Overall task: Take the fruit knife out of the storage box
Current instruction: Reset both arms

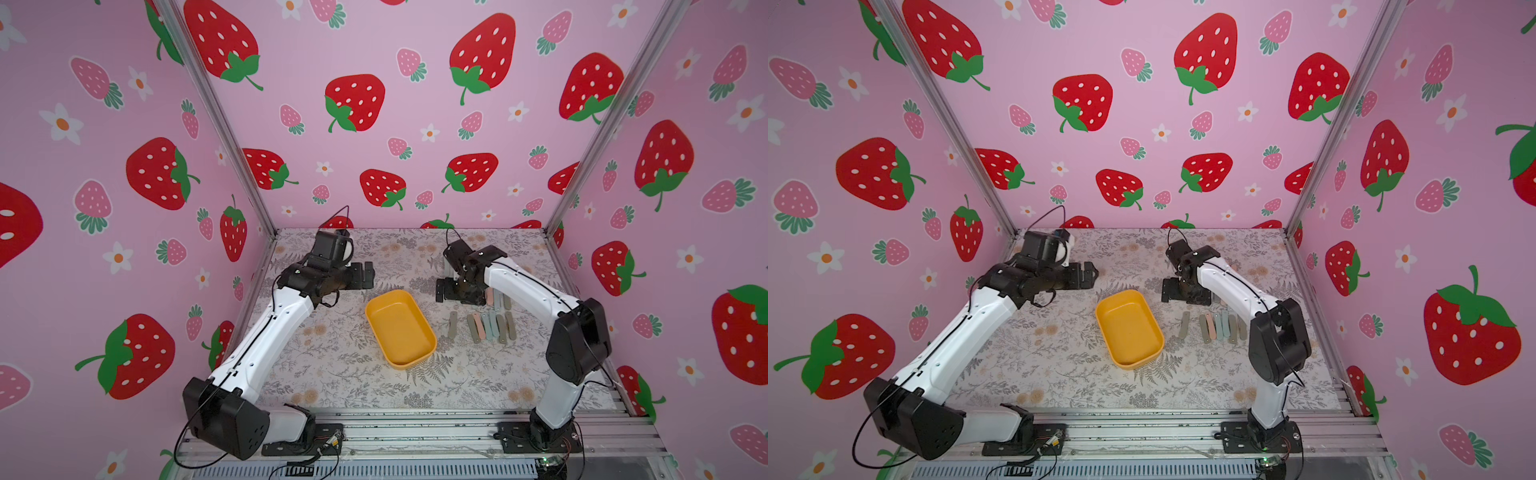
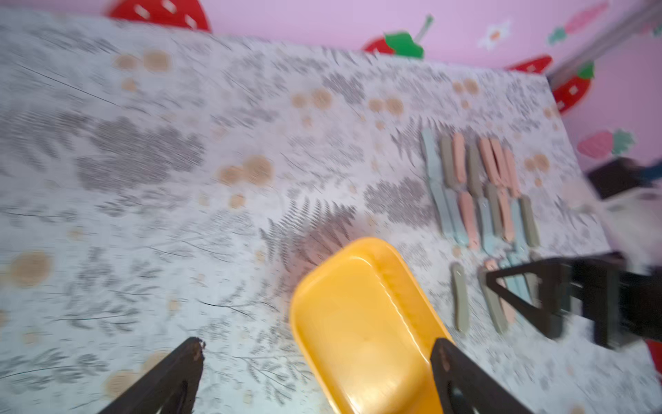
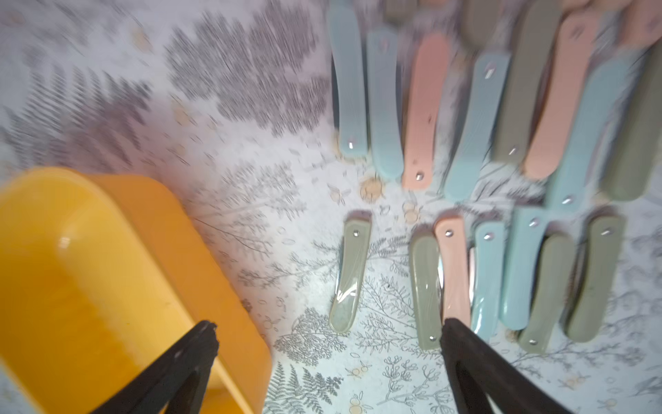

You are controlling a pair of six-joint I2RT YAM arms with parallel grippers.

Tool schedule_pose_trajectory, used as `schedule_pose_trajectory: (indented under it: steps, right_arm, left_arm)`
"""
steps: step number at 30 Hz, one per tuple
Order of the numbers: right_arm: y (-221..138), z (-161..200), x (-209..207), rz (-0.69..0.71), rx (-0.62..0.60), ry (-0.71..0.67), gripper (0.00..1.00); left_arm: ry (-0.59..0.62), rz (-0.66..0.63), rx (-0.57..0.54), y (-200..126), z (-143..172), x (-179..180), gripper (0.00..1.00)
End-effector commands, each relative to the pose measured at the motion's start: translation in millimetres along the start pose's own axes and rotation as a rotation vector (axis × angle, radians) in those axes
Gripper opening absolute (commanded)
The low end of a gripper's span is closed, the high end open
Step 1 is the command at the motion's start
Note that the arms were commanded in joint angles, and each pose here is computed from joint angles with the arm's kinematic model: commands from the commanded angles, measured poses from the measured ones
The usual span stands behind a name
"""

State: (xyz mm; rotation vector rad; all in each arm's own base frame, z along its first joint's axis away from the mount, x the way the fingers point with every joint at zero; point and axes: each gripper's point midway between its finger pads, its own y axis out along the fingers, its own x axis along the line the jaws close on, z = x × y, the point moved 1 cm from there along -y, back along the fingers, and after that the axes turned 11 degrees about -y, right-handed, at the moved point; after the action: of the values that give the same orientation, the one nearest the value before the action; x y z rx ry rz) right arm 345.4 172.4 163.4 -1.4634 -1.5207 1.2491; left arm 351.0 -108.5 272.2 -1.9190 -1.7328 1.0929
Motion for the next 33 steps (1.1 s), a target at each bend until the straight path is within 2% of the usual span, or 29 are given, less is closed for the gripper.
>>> schedule_pose_trajectory:
  steps: [1, 5, 8, 10, 12, 15, 18, 20, 22, 24, 28, 29, 30, 31, 33]
  right_arm:
    - [-36.1, -20.4, -44.4, 0.143, -0.132, -0.029, 0.99]
    - [-20.0, -30.5, -92.9, 0.215, -0.279, 0.027, 0.99]
    - [14.9, -15.0, -133.2, 0.400, -0.384, 0.022, 0.99]
    - [43.0, 3.8, -149.0, 0.434, -0.393, 0.022, 0.99]
    - [62.6, 15.6, -163.1, 0.405, -0.423, 0.108, 0.99]
    - [82.6, 21.2, -171.5, 0.396, -0.543, 0.113, 0.99]
    - [81.8, 5.9, -166.9, 0.389, -0.690, 0.023, 0.99]
    - [79.4, 1.0, -169.8, 0.370, -0.786, 0.056, 0.99]
    - [86.6, 4.3, -174.6, 0.352, -0.779, 0.082, 0.99]
    - [84.4, 10.7, -184.3, 0.344, -0.813, 0.145, 0.99]
    - [92.2, 28.2, -195.7, 0.299, -0.902, 0.233, 0.99]
    - [97.2, 28.2, -195.5, 0.291, -0.858, 0.231, 0.99]
    - [101.9, 25.5, -196.0, 0.271, -0.797, 0.233, 0.99]
    - [103.4, 20.7, -200.2, 0.275, -0.795, 0.243, 0.99]
    - [103.6, 21.3, -201.2, 0.278, -0.788, 0.245, 0.99]
  left_arm:
    - [0.065, -0.225, -0.142, -4.0, -11.5, 51.4, 0.99]
    - [0.046, -0.342, -0.346, 8.6, -4.5, 94.1, 0.99]
    - [-0.024, -0.356, -0.459, 18.2, 19.4, 126.6, 0.99]
    - [-0.040, -0.365, -0.441, 30.1, 38.5, 141.3, 0.99]
    - [-0.045, -0.370, -0.394, 41.8, 52.3, 148.2, 0.99]
    - [-0.040, -0.375, -0.418, 51.9, 60.3, 154.5, 0.99]
    - [-0.071, -0.412, -0.429, 65.5, 60.5, 170.3, 0.99]
    - [-0.071, -0.428, -0.430, 77.3, 66.2, 178.7, 0.99]
    - [-0.046, -0.417, -0.459, 82.8, 65.1, 177.9, 0.99]
    - [0.011, -0.349, -0.539, 83.8, 57.3, 167.2, 0.99]
    - [0.073, -0.271, -0.560, 106.9, 63.4, 166.2, 0.99]
    - [0.079, -0.273, -0.576, 113.9, 59.5, 167.6, 0.99]
    - [0.076, -0.286, -0.513, 124.0, 57.4, 169.3, 0.99]
    - [0.050, -0.272, -0.429, 128.6, 58.9, 171.4, 0.99]
    - [0.013, -0.250, -0.440, 129.4, 56.5, 180.3, 0.99]
